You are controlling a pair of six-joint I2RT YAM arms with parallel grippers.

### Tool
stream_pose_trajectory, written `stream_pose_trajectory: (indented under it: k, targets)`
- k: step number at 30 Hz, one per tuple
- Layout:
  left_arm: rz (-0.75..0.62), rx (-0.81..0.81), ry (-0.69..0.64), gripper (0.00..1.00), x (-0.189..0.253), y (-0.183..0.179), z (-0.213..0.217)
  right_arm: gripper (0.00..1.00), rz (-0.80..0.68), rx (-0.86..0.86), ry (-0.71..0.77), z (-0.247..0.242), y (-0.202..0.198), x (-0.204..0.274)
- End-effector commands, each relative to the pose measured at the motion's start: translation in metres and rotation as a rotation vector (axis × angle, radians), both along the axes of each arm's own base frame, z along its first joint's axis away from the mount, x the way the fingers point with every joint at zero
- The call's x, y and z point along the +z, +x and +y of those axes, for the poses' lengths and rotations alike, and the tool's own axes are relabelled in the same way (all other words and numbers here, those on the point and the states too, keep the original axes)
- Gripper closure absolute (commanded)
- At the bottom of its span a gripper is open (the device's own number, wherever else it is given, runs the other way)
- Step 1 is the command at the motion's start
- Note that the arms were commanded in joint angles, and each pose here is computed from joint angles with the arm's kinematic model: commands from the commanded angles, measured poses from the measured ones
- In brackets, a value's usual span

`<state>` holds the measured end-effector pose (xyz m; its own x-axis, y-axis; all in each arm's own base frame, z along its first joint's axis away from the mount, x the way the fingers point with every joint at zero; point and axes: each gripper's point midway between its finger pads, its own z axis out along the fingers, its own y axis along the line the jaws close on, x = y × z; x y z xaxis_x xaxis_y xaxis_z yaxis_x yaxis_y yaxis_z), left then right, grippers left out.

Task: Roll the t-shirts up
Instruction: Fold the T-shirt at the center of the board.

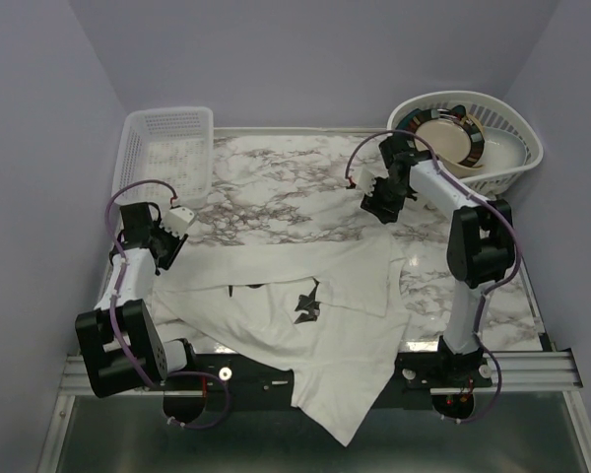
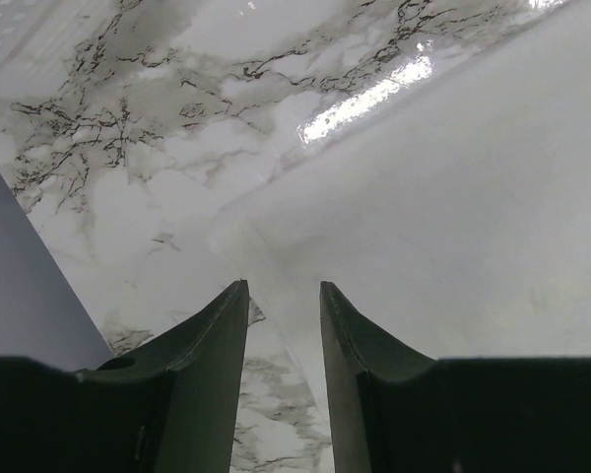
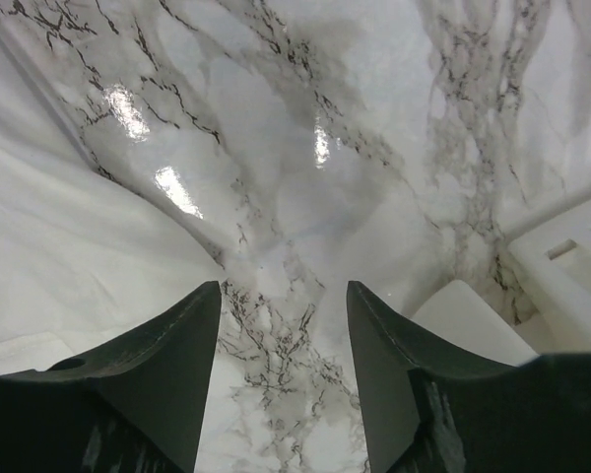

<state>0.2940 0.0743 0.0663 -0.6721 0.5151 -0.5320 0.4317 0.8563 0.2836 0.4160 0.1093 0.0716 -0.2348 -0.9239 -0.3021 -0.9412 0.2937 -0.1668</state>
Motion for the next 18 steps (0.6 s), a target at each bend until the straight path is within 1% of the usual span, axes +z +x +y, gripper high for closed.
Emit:
stream_pose_trajectory:
  k: [1,4,9,10,15,18]
  targets:
    - [-0.006,0.011,-0.025,0.55,0.005,-0.009,-0.004,0.36,0.108,0.051,-0.040,-0.003,-0.011,-0.026]
    - [-0.008,0.013,-0.020,0.54,0.006,-0.012,-0.005,0.36,0.122,0.051,-0.054,-0.004,-0.005,-0.033]
    - [0.006,0.023,-0.010,0.54,0.005,-0.019,-0.004,0.35,0.183,0.051,-0.048,-0.002,-0.010,-0.037]
    - [0.008,0.023,-0.008,0.54,0.005,-0.021,-0.004,0.35,0.181,0.042,-0.044,-0.001,-0.009,-0.037]
    - [0.011,0.023,-0.009,0.54,0.005,-0.023,-0.004,0.34,0.075,0.020,-0.007,0.005,0.009,-0.013]
    - [0.011,0.022,-0.009,0.54,0.005,-0.023,-0.004,0.34,0.094,0.028,0.022,0.010,0.003,-0.002]
